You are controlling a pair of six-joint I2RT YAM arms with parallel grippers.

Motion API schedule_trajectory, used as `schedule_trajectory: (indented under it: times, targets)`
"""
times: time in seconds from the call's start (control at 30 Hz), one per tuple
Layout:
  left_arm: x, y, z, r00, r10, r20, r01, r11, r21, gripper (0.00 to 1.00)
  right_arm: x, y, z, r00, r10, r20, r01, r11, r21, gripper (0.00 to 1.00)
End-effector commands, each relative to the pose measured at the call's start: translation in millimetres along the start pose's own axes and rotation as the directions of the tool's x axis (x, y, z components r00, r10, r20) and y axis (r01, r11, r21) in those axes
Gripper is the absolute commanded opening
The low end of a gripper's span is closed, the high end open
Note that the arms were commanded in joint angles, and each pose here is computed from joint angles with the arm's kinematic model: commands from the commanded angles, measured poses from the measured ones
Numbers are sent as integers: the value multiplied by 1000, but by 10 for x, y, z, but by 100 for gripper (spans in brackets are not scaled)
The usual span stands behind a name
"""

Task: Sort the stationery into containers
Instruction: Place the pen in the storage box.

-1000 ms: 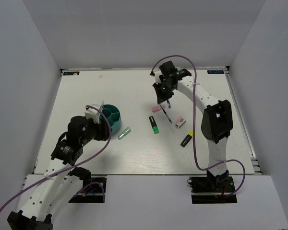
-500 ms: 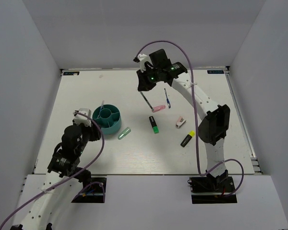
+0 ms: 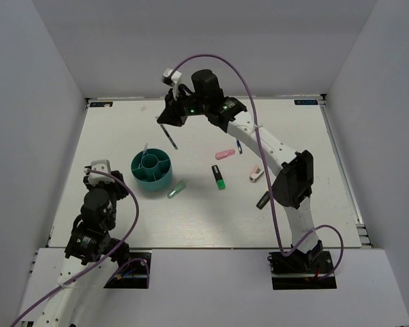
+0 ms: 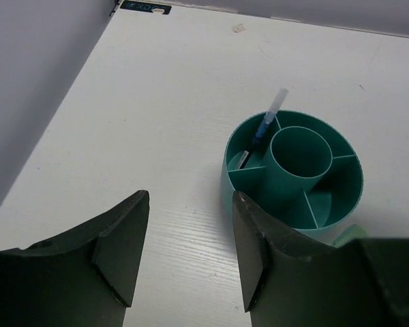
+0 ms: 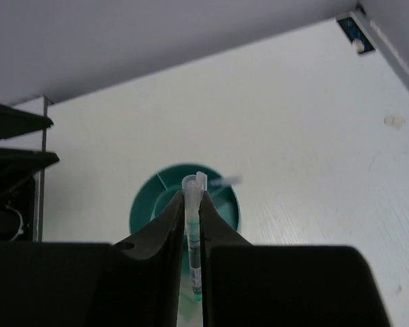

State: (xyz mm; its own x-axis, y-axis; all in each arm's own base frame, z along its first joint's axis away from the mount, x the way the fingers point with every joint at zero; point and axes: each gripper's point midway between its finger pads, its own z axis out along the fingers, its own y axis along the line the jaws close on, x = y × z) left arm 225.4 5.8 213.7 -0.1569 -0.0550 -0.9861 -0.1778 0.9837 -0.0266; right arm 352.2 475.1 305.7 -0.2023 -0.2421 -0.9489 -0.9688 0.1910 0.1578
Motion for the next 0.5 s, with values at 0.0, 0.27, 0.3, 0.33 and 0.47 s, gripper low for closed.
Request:
schedule_trajectory:
  times: [0.0, 0.27, 0.3, 0.33, 0.47]
  targets:
    - [-14, 84, 14, 1000, 9, 9, -9, 999, -49, 62, -630, 170, 158, 971, -68, 231, 85, 994, -65, 0]
    - [-18, 116, 7, 1000, 5, 13, -4, 998, -65, 62, -833, 138, 578, 907, 12, 421, 20, 997, -71, 0]
    - [-31, 114, 7, 1000, 1, 17, 1, 998, -65, 62, -925, 123, 656, 894, -13, 448, 48, 997, -67, 0]
    - [-31, 116, 4, 1000, 2, 17, -1, 998, -65, 62, -935, 145, 694, 892, -16, 452, 52, 996, -66, 0]
    - [-23, 103, 3, 1000, 3, 13, -2, 998, -58, 62, -888, 229, 835, 873, -52, 484, 92, 994, -59, 0]
